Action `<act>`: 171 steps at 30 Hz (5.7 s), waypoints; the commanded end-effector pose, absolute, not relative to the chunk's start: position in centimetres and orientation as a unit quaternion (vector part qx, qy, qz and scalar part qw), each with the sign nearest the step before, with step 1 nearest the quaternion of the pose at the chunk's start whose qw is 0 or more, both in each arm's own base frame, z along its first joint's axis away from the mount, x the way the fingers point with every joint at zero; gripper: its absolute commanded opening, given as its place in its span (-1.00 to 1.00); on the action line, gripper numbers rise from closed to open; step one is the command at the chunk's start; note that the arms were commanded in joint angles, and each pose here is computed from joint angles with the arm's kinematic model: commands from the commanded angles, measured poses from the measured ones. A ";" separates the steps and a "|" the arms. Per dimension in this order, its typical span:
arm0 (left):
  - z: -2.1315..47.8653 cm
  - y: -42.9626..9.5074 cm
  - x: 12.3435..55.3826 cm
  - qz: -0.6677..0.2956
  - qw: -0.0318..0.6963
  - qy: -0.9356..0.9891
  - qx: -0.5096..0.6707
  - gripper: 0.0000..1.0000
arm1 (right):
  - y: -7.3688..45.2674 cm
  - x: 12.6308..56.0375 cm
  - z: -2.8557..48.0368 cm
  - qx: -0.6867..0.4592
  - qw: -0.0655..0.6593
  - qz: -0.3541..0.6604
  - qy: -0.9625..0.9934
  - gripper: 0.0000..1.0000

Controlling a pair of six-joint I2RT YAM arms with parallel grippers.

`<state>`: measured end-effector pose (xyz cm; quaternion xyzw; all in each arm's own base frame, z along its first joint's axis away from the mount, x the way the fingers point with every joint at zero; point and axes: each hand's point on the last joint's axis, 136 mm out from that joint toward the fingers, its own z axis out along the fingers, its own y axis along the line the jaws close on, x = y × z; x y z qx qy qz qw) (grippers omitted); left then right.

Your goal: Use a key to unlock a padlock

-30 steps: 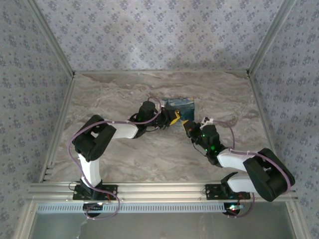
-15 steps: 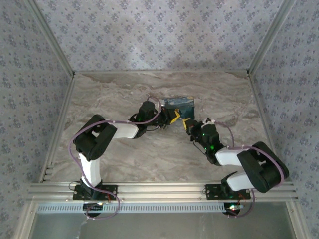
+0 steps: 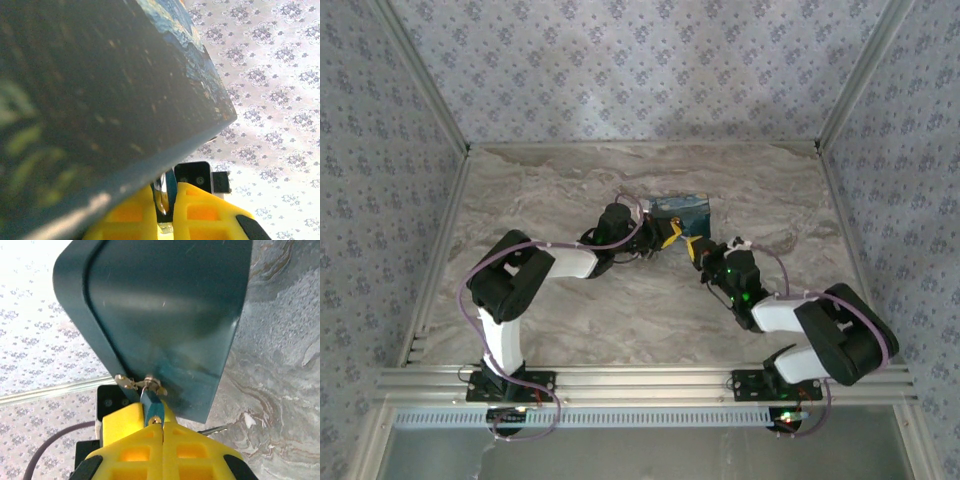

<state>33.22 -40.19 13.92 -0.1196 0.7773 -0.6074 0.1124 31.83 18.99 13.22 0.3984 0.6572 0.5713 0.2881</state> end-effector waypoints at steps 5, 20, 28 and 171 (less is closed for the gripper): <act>16.4 -42.0 31.0 -0.641 0.098 0.758 -0.070 -0.85 | 20.2 31.9 15.7 0.349 0.320 0.569 0.673 -1.00; 18.1 -43.3 28.6 -0.661 0.078 0.746 -0.027 -1.00 | 20.5 33.6 16.6 0.321 0.338 0.566 0.680 -1.00; 19.2 -43.2 27.7 -0.672 0.075 0.737 -0.013 -1.00 | 19.7 34.5 17.2 0.340 0.309 0.600 0.654 -1.00; 16.4 -42.3 28.0 -0.635 0.050 0.770 -0.038 -1.00 | 19.3 29.1 13.8 -0.190 0.377 0.115 0.899 -0.28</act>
